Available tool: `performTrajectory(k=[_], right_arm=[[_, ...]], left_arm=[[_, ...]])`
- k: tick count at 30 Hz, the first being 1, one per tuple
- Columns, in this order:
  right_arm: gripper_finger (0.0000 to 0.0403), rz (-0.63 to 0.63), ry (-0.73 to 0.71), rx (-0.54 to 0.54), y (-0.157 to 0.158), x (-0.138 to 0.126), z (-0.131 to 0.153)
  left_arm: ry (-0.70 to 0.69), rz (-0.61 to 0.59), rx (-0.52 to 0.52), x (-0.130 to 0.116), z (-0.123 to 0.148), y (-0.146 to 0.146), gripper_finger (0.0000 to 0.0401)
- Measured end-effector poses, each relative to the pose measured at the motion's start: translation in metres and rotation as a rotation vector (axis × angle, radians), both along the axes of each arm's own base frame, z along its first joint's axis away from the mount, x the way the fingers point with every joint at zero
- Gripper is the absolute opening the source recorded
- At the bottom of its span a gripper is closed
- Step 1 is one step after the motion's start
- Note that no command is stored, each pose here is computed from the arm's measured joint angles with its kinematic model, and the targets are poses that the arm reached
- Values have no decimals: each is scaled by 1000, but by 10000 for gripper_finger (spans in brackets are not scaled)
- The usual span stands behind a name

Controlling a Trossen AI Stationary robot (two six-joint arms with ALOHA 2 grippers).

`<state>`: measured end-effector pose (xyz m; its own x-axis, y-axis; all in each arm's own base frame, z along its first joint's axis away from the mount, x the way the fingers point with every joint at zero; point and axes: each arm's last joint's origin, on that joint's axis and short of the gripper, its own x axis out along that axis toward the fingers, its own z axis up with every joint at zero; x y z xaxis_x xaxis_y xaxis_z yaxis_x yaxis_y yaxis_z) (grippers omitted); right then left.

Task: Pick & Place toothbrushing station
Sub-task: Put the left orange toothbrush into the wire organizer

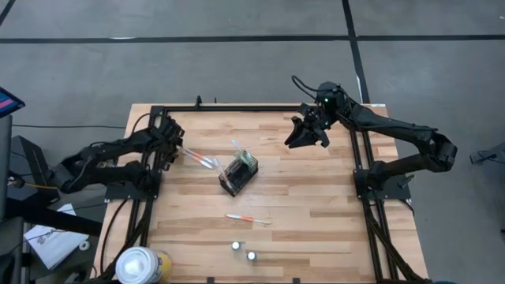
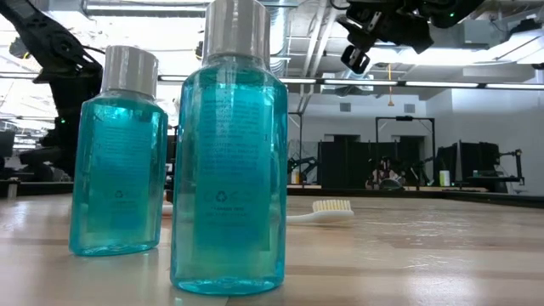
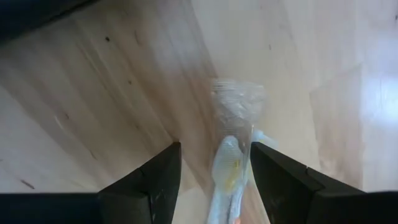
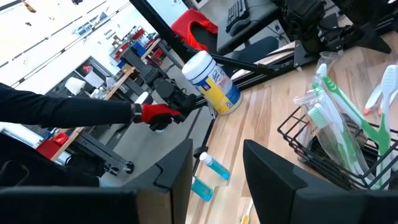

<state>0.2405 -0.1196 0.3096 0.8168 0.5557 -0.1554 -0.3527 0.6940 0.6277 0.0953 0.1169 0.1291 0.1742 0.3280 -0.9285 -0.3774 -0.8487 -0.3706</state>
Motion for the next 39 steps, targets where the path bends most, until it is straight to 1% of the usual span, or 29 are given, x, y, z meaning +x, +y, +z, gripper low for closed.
performTrajectory(k=[3, 6, 8, 12, 14, 18, 22, 25, 28, 32, 36, 39], right_arm=[[133, -1, 1, 0, 0, 0, 0], [131, -2, 3, 2, 0, 0, 0], [128, -2, 3, 3, 0, 0, 0], [123, -7, 15, 20, 0, 0, 0], [121, -7, 16, 21, 0, 0, 0], [121, -7, 16, 21, 0, 0, 0], [121, -8, 20, 28, 0, 0, 0], [120, -6, 21, 30, 0, 0, 0], [120, -7, 25, 36, 0, 0, 0], [120, -7, 25, 36, 0, 0, 0], [120, -7, 21, 34, 0, 0, 0], [120, -7, 6, 24, 0, 1, 2]], left_arm=[[-14, 12, 6, 3, -2, 5, 186], [-21, 10, 11, 4, -3, 7, 166], [-19, -3, 11, 4, -3, 6, 137], [-12, -28, -1, 3, -5, 5, 49], [-24, -60, 30, 5, -4, 8, 14], [-8, -126, 42, 6, -4, 7, 2], [-19, -180, 94, 9, 1, 5, 0], [-18, -185, 121, 8, 5, 4, 0], [-30, -174, 169, 6, 12, 4, 0], [-61, -171, 277, 2, 26, 1, 0], [-86, -168, 431, -1, 49, -1, 0], [-98, -163, 527, -6, 63, -5, 0]])
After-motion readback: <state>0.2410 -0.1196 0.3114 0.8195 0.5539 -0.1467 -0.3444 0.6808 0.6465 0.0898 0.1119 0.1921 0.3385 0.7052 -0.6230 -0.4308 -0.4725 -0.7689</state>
